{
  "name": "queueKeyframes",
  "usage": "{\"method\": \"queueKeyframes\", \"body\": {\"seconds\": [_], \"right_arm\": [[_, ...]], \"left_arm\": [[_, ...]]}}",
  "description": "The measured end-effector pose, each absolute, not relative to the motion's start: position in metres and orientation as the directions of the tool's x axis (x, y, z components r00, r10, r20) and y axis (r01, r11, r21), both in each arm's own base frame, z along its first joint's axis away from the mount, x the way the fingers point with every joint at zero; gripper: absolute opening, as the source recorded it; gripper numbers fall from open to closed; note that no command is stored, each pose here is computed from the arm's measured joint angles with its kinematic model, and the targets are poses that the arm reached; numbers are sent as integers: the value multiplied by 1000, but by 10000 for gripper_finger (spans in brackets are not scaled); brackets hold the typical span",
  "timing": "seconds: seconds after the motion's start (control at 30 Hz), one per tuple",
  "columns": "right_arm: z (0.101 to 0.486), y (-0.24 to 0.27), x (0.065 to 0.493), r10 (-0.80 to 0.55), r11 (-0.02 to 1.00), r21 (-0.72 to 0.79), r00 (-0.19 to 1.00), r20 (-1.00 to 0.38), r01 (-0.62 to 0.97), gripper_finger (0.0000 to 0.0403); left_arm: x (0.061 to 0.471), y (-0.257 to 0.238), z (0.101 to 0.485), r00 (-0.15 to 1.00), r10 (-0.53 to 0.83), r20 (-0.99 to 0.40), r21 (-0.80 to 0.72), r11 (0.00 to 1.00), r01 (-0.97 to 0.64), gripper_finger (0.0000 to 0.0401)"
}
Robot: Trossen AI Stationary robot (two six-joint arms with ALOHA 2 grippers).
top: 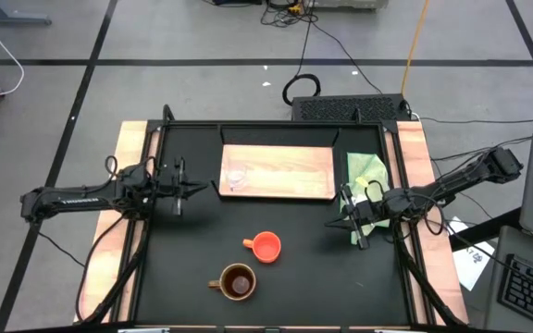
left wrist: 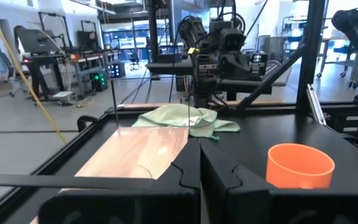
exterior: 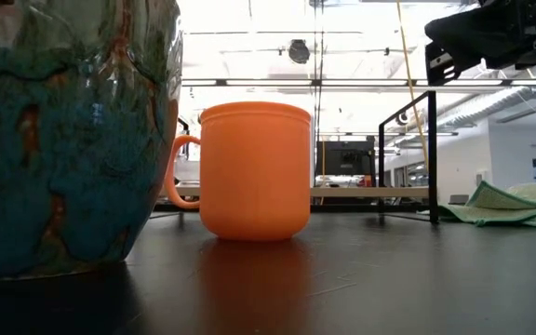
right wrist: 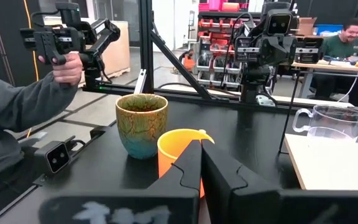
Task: Stack small to large cups/mugs on shelf
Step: Put the orange mug on the shelf
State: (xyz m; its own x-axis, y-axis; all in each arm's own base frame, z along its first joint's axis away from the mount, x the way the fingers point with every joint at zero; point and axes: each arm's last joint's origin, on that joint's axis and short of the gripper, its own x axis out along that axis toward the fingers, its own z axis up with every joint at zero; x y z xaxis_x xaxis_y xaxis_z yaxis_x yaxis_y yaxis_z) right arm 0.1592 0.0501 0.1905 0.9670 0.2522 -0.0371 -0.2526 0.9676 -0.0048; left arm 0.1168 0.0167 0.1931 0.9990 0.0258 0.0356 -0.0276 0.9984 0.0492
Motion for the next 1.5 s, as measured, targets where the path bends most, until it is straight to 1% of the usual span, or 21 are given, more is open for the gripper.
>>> {"method": "queueKeyframes", "body": {"seconds": [0.5,0.67,0.73,0.83,0.93,0.97,1.1,1.2,1.3,1.43,1.5], "right_arm": [[194,50,159,252,968,16,968,-5,-252,0],[194,50,159,253,965,65,968,0,-252,0],[194,50,159,253,964,82,968,0,-252,0],[194,51,159,260,963,72,966,-2,-259,0],[192,52,160,298,954,25,955,-11,-297,0],[193,53,161,315,949,10,949,0,-315,0],[201,54,163,314,949,-10,943,108,-314,5],[207,54,164,310,950,-20,933,183,-312,26],[213,55,168,300,954,-48,931,206,-297,65],[222,55,180,195,980,-80,958,210,-182,127],[224,54,190,159,985,-96,970,181,-144,157]], "left_arm": [[117,17,193,999,23,31,1,1000,-23,5],[117,17,193,999,26,34,-93,995,-23,5],[117,17,192,999,34,19,-108,994,-32,5],[117,17,187,999,38,-24,-102,994,-41,5],[117,17,186,998,39,-42,-93,995,-42,5],[117,17,186,998,39,-42,-92,995,-42,5],[117,17,188,999,36,-21,-88,995,-38,5],[117,16,189,1000,18,-4,-74,997,-18,5],[117,16,193,1000,-4,31,-44,999,5,5],[117,16,194,999,-4,44,-22,1000,5,5],[117,16,195,999,-4,50,-3,1000,4,5]]}}
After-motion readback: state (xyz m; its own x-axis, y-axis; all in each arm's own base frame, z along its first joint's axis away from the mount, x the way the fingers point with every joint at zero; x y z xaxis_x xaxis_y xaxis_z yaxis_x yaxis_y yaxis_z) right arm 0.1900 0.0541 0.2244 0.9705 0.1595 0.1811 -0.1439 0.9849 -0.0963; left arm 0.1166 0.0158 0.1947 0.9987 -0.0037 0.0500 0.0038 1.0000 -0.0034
